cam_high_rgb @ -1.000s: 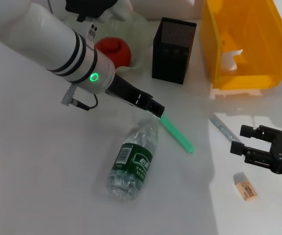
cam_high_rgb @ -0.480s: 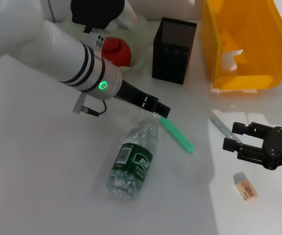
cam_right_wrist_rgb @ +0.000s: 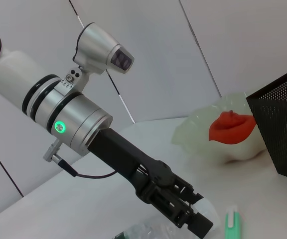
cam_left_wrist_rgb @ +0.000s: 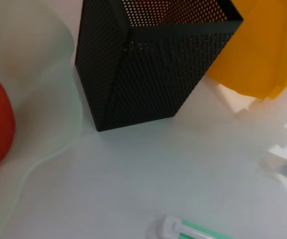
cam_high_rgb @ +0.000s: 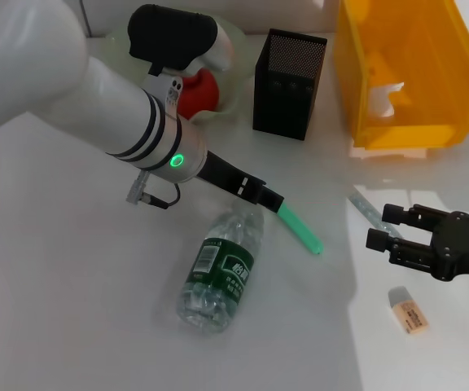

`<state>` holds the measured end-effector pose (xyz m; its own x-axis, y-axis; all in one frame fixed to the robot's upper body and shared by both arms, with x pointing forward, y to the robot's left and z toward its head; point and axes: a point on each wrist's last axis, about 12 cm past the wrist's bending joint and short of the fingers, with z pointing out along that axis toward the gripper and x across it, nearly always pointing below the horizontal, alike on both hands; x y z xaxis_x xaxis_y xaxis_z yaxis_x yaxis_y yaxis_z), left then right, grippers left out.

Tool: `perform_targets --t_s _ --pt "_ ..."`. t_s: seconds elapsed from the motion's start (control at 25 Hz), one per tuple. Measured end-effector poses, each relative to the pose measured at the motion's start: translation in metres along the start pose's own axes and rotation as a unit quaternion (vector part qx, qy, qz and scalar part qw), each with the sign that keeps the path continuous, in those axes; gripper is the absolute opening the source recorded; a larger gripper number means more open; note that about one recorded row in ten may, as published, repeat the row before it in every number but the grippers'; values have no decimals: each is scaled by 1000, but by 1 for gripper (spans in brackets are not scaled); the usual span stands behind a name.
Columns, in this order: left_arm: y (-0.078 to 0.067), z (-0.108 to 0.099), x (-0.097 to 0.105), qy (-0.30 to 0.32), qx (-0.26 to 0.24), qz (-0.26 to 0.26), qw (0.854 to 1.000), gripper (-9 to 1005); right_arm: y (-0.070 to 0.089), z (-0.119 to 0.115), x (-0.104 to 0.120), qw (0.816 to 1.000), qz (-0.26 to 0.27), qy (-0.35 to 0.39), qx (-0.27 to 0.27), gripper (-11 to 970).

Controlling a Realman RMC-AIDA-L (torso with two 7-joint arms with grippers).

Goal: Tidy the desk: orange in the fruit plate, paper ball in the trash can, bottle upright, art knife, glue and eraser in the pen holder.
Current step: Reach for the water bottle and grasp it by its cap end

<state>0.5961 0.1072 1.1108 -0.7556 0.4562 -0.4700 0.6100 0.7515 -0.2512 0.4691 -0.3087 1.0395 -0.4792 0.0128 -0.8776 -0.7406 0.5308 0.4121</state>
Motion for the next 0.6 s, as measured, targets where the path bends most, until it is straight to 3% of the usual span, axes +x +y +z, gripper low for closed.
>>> perform_targets --t_s 0.4,0.6 --pt "-3 5 3 4 0 8 1000 691 1 1 3 1000 6 -3 0 683" --pt "-5 5 3 1 1 11 1000 591 1 0 4 1000 9 -3 1 682"
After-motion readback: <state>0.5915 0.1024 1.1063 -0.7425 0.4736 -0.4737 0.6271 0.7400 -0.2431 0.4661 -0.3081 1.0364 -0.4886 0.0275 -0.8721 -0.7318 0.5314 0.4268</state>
